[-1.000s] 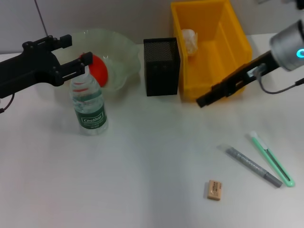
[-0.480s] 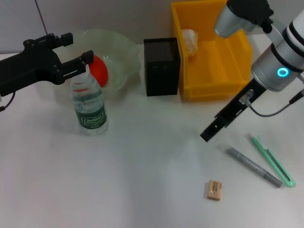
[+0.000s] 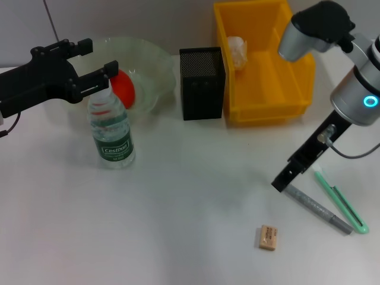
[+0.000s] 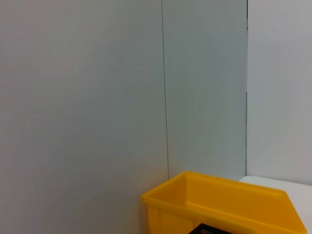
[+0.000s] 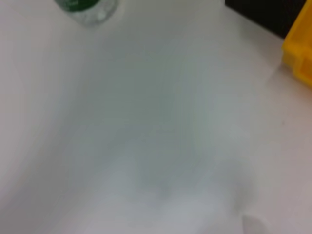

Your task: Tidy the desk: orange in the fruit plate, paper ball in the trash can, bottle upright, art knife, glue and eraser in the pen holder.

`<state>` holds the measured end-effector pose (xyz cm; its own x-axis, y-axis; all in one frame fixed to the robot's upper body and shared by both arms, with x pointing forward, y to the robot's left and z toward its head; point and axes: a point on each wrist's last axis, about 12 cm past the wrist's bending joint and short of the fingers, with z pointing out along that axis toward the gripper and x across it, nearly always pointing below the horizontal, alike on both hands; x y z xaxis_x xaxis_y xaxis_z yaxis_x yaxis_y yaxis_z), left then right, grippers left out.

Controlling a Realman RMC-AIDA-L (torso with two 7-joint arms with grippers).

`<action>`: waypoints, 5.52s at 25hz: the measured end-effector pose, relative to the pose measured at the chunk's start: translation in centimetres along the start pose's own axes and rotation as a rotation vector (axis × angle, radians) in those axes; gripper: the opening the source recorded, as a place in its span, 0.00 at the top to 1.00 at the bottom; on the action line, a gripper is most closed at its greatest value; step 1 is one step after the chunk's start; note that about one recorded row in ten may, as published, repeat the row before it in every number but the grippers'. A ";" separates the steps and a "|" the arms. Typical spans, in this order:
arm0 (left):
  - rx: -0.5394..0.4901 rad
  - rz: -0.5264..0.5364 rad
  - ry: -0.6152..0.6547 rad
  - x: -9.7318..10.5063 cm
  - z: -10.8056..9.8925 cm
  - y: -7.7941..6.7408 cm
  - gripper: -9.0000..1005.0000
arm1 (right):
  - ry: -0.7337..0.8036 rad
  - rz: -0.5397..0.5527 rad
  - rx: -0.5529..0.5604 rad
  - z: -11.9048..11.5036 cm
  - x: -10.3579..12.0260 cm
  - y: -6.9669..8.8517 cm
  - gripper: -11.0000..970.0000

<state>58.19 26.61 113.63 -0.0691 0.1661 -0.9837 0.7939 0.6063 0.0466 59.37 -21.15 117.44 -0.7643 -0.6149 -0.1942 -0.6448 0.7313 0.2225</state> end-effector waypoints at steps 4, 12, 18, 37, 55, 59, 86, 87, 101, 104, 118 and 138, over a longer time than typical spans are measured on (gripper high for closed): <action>0.000 0.000 0.000 0.0 0.0 0.0 0.32 | 0.052 0.005 0.025 0.5 1.1 -0.1 0.28; 0.003 -0.010 0.002 0.2 0.1 -0.1 0.32 | 0.084 0.032 0.047 0.9 2.0 -0.6 0.28; 0.007 -0.012 0.003 0.2 0.2 -0.1 0.32 | 0.113 0.020 0.062 1.7 2.2 -0.6 0.28; 0.007 -0.012 0.004 0.4 0.2 -0.1 0.31 | 0.185 -0.008 0.097 3.2 1.9 -0.7 0.28; 0.006 -0.012 0.006 0.4 0.2 -0.1 0.31 | 0.180 -0.043 0.112 3.5 1.3 -0.3 0.28; 0.005 -0.012 0.006 0.4 0.2 -0.1 0.31 | 0.179 -0.046 0.112 3.5 1.2 -0.2 0.28; 0.003 -0.012 0.008 0.5 0.1 -0.1 0.32 | 0.176 -0.055 0.101 3.5 1.0 0.0 0.28; 0.003 -0.012 0.008 0.5 0.1 -0.1 0.32 | 0.175 -0.056 0.102 3.5 0.9 0.0 0.28; -0.006 -0.010 0.009 0.5 0.2 0.0 0.32 | 0.095 -0.026 0.147 1.1 0.7 -0.1 0.28; -0.006 -0.010 0.009 0.5 0.2 0.0 0.32 | 0.090 0.012 0.140 0.7 0.9 -0.3 0.28; -0.041 0.030 -0.012 -0.4 0.1 0.9 0.31 | 0.092 0.220 0.135 -0.9 2.0 -0.5 0.28; -0.073 0.019 -0.059 -0.4 -0.2 1.3 0.31 | 0.151 0.278 0.158 0.6 4.7 -2.0 0.28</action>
<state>59.12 27.45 114.12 -0.0175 0.1332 -0.9909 0.7485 0.6588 0.0753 57.02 -25.31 115.52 -0.9103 -0.4140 -0.0008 -0.4122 0.9062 0.0942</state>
